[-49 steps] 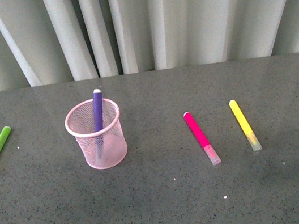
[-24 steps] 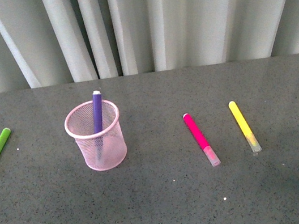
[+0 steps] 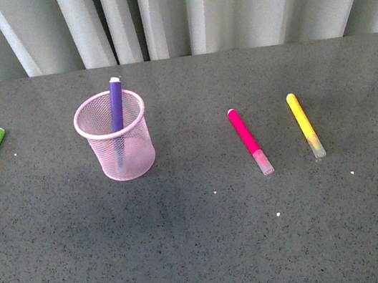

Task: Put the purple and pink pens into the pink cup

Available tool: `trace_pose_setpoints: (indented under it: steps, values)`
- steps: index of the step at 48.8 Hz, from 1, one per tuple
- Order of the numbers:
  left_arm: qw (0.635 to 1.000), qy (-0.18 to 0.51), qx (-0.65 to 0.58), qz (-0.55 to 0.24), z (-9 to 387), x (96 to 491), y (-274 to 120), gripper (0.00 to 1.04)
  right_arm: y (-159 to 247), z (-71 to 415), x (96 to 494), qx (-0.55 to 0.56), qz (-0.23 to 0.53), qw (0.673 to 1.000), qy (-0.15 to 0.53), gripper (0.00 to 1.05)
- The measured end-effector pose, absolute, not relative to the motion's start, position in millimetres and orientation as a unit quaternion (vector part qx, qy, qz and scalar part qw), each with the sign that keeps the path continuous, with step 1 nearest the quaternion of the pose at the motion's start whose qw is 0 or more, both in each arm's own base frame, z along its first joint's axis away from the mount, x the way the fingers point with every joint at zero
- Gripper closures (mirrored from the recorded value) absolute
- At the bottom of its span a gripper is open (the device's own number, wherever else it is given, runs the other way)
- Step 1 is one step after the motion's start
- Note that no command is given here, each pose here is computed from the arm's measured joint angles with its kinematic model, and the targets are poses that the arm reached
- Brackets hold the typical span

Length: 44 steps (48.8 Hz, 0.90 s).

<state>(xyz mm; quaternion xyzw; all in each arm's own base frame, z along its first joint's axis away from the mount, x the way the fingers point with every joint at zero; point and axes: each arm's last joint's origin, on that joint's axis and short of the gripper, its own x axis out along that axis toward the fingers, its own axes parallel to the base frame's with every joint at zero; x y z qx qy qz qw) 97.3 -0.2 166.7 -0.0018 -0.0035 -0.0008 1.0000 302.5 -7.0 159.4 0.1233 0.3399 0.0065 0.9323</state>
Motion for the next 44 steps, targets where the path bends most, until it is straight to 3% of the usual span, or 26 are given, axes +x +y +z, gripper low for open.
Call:
trace_pose_setpoints:
  steps: [15,44]
  values:
    - [1.0,-0.004,-0.002,-0.001,166.7,97.3,-0.2,0.07,47.8,108.7,358.8,0.026,0.055,0.914,0.4,0.07]
    - [1.0,-0.004,-0.002,-0.001,166.7,97.3,-0.2,0.07,107.3,65.4,409.6,-0.012,0.148,0.889,0.433,0.07]
